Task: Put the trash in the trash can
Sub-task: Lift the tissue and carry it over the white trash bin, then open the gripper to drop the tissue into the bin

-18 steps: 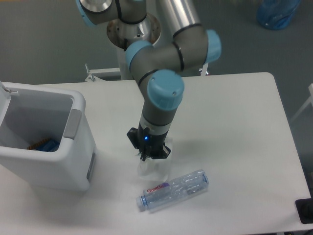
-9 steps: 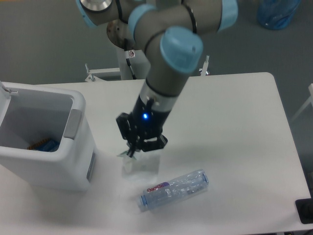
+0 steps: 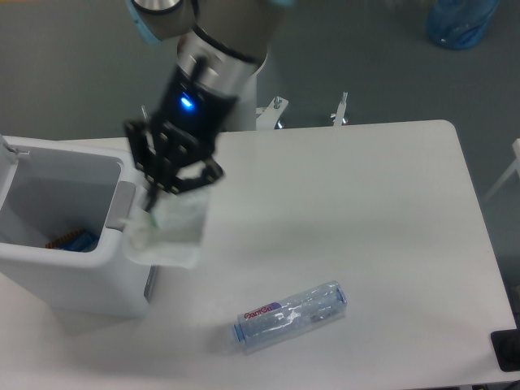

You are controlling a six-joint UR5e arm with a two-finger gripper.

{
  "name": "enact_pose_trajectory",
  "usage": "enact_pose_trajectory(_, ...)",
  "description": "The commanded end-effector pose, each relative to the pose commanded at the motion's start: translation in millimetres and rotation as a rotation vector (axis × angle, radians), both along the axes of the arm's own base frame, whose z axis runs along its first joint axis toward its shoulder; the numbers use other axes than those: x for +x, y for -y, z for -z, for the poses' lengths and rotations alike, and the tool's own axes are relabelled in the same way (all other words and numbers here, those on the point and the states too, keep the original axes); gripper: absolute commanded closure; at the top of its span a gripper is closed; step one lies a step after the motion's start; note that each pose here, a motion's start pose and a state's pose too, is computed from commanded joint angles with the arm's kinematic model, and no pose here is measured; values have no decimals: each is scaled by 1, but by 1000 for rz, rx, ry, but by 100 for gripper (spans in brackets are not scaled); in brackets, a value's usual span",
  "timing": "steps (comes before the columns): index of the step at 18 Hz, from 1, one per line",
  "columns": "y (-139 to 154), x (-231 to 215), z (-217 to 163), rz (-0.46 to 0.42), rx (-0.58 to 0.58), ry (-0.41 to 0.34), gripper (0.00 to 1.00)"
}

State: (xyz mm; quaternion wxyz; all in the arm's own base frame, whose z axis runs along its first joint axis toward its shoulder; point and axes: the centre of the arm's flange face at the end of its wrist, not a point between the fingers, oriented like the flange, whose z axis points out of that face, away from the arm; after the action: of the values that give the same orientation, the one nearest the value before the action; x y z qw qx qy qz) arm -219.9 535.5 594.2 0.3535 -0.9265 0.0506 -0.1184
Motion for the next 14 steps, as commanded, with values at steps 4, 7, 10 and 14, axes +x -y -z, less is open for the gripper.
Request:
enact_pose_trajectory(4, -9, 42, 21, 62, -33, 21, 100)
enact_pose_trajectory(7, -16, 58, 31, 91, -49, 35, 100)
enact_pose_trajectory(10, -18, 68, 39, 108, -61, 44, 92)
enact_pose_trajectory(14, -19, 67, 37, 112, -30, 18, 0)
